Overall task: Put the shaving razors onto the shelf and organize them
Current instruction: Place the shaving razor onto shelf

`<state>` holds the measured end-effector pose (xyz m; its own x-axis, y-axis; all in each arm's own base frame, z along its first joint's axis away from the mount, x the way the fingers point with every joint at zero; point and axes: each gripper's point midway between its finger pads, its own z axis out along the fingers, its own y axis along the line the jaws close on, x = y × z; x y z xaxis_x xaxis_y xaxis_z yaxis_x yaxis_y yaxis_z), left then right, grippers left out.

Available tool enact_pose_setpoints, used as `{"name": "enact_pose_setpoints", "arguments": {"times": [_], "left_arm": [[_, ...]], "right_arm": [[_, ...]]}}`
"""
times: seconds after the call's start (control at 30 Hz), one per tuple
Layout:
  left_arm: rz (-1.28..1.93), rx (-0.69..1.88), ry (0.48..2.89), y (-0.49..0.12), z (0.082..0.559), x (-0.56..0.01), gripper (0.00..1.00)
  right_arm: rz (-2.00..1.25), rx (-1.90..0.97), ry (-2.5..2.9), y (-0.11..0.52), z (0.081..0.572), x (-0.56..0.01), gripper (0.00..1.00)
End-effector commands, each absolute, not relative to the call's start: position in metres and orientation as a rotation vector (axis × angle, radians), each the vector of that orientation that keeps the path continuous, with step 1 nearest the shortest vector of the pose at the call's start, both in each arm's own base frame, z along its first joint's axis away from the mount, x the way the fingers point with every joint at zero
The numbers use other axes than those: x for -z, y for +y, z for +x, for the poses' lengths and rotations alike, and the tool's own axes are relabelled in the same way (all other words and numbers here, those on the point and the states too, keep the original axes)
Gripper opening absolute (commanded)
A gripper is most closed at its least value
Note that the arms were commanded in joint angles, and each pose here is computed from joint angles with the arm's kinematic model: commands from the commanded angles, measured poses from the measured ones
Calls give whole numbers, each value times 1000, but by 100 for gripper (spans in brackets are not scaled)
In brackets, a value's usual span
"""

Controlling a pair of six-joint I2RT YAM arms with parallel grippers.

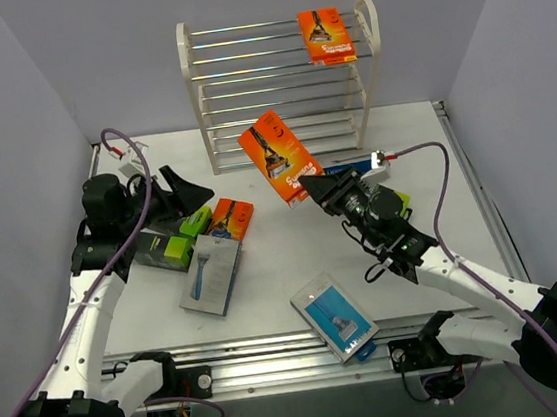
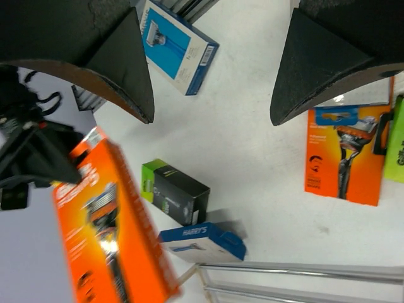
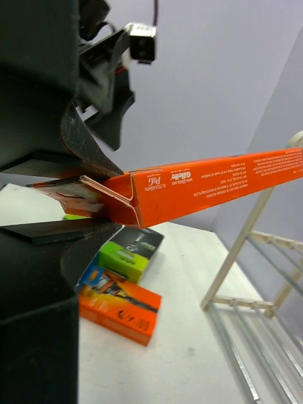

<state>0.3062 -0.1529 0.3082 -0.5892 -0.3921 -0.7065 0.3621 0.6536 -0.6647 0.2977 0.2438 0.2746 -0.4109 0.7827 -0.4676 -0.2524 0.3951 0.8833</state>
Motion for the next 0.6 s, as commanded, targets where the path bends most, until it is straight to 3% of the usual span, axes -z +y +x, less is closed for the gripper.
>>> {"name": "enact_pose_setpoints", "arguments": {"times": [0.0, 0.3, 0.57], "left_arm": [[-51, 893, 2020, -137, 314, -275, 83], [-68, 755, 2045, -124, 312, -244, 83], [-43, 815, 2057, -135, 306, -237, 83]], "right_arm": [[459, -1294, 1390, 241, 322, -362, 0], [443, -1285, 1275, 254, 389, -437, 0], [487, -1316, 1157, 271, 451, -486, 0]]}}
